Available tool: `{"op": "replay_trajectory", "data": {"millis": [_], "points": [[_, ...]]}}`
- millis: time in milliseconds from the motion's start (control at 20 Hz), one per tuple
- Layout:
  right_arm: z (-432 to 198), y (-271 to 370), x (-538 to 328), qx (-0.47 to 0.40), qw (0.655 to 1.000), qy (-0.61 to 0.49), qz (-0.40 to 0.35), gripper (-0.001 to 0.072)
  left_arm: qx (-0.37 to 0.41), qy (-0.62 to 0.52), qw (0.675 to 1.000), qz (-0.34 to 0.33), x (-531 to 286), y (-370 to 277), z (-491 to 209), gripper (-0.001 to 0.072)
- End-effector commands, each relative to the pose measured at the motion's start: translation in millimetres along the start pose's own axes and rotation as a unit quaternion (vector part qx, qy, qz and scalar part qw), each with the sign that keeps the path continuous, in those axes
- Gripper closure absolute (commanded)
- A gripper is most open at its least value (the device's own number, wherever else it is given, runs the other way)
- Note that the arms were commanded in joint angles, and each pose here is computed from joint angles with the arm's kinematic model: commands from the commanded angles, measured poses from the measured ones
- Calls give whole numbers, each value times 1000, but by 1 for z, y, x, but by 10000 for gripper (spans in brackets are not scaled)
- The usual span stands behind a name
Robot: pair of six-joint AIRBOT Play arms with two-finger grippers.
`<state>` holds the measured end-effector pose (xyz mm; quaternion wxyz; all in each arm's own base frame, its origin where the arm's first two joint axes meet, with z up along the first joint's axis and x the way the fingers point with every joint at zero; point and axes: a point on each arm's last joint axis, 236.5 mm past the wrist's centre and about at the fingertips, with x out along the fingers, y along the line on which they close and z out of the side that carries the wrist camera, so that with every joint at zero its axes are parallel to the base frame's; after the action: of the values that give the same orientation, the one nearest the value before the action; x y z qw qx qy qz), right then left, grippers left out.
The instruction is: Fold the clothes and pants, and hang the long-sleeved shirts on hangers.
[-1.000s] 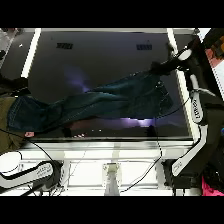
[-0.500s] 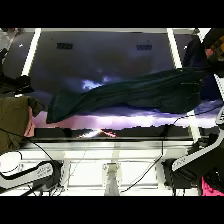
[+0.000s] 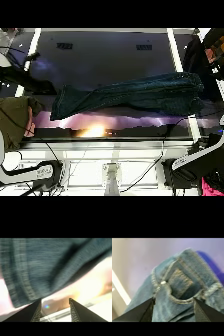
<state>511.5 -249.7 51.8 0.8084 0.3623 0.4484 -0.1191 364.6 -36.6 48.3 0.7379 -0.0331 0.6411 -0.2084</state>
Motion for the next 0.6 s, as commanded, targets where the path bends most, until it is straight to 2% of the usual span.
{"op": "replay_trajectory", "data": {"millis": [0,50,200,250,300,450,500,550], "points": [[-10,26,-1,-21,998,19,58,187,105,50,992,-41,40,-32,-18,323],[-13,35,0,-23,996,24,79,187,143,67,987,-31,49,-35,-24,351],[-28,46,3,-29,992,50,111,187,264,106,951,119,65,-10,-15,347],[-30,46,3,-33,992,55,111,187,296,97,939,146,70,-15,-4,330],[-31,46,3,-33,992,58,111,187,323,90,928,163,76,-21,6,273],[-32,47,3,-33,991,59,112,186,361,128,905,183,99,-23,4,265],[-32,47,3,-33,991,59,112,186,363,142,903,180,108,-23,0,228],[-32,47,3,-33,991,59,113,187,360,152,903,177,115,-21,-3,223]]}}
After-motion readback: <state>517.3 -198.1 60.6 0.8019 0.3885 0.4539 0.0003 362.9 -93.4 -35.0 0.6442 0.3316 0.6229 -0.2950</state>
